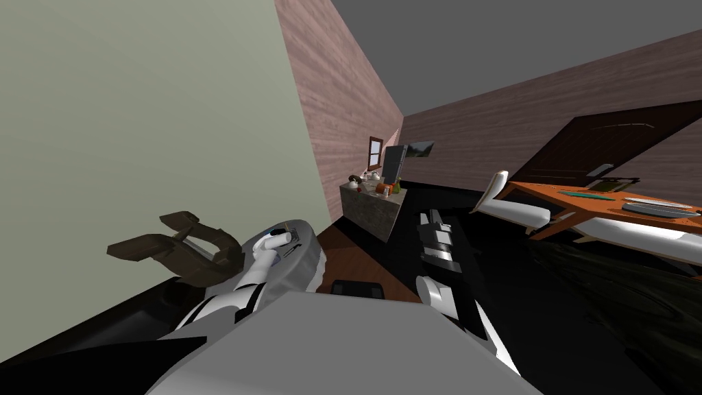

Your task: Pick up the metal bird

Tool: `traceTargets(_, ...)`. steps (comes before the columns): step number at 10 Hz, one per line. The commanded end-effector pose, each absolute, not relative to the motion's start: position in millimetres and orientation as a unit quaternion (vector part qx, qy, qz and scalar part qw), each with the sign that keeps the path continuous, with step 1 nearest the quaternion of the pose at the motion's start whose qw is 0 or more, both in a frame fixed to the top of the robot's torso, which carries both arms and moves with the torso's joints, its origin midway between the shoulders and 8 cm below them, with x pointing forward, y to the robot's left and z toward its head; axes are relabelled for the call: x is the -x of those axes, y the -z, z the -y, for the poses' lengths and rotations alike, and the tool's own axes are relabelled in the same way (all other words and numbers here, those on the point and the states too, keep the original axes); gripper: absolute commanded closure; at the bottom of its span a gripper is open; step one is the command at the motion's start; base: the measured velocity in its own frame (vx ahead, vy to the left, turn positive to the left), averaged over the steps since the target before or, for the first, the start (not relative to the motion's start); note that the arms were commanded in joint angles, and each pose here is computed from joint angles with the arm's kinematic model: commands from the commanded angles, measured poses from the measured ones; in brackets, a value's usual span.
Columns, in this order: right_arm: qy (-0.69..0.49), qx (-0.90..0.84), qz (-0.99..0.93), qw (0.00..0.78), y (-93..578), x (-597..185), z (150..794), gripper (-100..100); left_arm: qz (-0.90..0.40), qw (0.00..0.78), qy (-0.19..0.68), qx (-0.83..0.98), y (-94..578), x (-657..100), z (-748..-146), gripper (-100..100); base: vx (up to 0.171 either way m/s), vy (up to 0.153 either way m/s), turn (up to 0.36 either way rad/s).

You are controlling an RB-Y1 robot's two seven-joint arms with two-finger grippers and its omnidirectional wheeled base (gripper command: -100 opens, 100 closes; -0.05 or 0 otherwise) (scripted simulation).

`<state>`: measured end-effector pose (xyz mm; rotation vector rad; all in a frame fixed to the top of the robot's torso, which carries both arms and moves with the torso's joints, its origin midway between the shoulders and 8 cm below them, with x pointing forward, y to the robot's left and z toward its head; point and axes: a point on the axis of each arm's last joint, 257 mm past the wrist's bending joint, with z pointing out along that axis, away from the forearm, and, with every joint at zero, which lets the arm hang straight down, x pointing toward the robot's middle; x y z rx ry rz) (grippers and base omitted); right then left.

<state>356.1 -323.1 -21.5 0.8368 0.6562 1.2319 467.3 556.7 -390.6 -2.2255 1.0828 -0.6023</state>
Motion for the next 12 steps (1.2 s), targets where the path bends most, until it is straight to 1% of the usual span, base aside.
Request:
traceTargets(1, -0.55, -0.374, -0.293, 0.687, 21, -356, 323, 0, -0.394, 0.267, 0.21, 0.854, 401, -459, -559, -100, 0.033, 0.02, -0.046)
traceTargets(8, -0.55, -0.374, -0.293, 0.687, 21, -356, 323, 0, -0.353, 0.173, 0.141, 0.908, 448, -406, -561, -100, 0.033, 0.028, -0.032)
traceTargets(9, -0.55, -0.374, -0.293, 0.687, 21, -356, 323, 0, -0.342, 0.15, 0.127, 0.919, 452, -395, -559, -100, 0.033, 0.032, -0.046)
traceTargets(10, -0.55, -0.374, -0.293, 0.687, 21, -356, 323, 0, -0.34, 0.146, 0.122, 0.921, 457, -390, -559, -100, 0.029, 0.033, -0.023)
traceTargets(11, -0.55, -0.374, -0.293, 0.687, 21, -356, 323, 0, -0.326, 0.12, 0.104, 0.932, 465, -375, -557, -100, 0.039, 0.043, -0.033)
traceTargets(12, -0.55, -0.374, -0.293, 0.687, 21, -356, 323, 0, -0.326, 0.12, 0.104, 0.932, 465, -375, -557, -100, 0.032, 0.04, -0.024)
